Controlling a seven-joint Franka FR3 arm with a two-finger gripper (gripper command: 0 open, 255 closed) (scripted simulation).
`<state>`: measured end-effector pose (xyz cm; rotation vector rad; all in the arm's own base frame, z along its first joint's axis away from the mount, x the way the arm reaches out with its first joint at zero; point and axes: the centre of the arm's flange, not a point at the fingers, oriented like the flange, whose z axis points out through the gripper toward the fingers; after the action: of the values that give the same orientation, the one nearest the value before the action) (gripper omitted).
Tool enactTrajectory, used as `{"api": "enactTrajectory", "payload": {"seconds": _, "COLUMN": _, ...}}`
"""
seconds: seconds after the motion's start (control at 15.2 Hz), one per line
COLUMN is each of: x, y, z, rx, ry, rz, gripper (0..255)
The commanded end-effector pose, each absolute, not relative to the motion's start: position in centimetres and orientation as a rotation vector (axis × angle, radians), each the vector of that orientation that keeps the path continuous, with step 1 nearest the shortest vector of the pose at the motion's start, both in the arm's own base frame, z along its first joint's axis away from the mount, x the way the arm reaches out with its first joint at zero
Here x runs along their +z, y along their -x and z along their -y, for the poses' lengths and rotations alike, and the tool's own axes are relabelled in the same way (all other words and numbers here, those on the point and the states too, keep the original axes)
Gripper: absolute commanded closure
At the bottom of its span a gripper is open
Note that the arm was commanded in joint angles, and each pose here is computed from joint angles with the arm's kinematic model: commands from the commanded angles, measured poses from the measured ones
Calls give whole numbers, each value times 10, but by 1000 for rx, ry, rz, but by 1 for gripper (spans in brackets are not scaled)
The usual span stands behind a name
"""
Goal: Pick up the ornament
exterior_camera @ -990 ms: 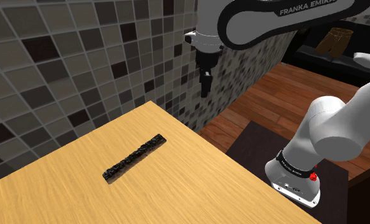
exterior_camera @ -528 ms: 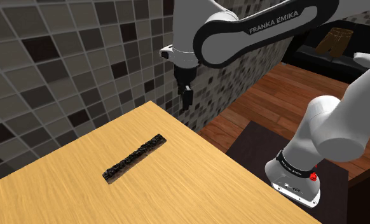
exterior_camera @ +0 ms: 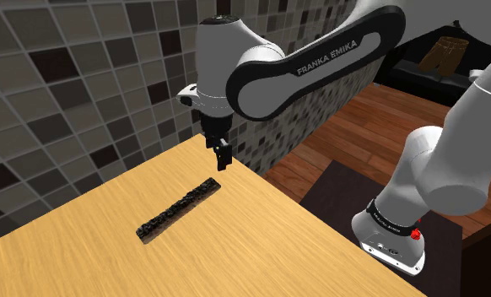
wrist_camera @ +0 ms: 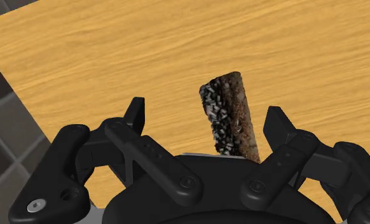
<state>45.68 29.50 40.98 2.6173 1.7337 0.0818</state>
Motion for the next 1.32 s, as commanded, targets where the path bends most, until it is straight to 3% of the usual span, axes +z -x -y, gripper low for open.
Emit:
{"api": "enactTrajectory", "payload": {"seconds": 0.0, "x": 402, "y": -458, "z": -320, "rx": 96, "ry": -2570, "rz": -1821, "gripper": 0}}
{"api": "enactTrajectory", "payload": {"seconds": 0.53, "x": 369, "y": -448, "z": -409, "rx": 151, "ry": -2362, "rz": -2137, "gripper": 0}}
{"api": "enactTrajectory", "payload": {"seconds": 1.12, "x": 329, "y": -448, "z": -409, "rx": 151, "ry": -2362, "rz": -2137, "gripper": 0}}
{"api": "enactTrajectory", "payload": {"seconds": 1.19, "x": 328, "y": -447, "z": -408, "rx": 151, "ry": -2362, "rz": -2137, "gripper": 255}}
{"api": "enactTrajectory", "payload": {"seconds": 1.25, "x": 329, "y": -447, "z": -409, "rx": 151, "ry": -2362, "rz": -2137, "gripper": 255}}
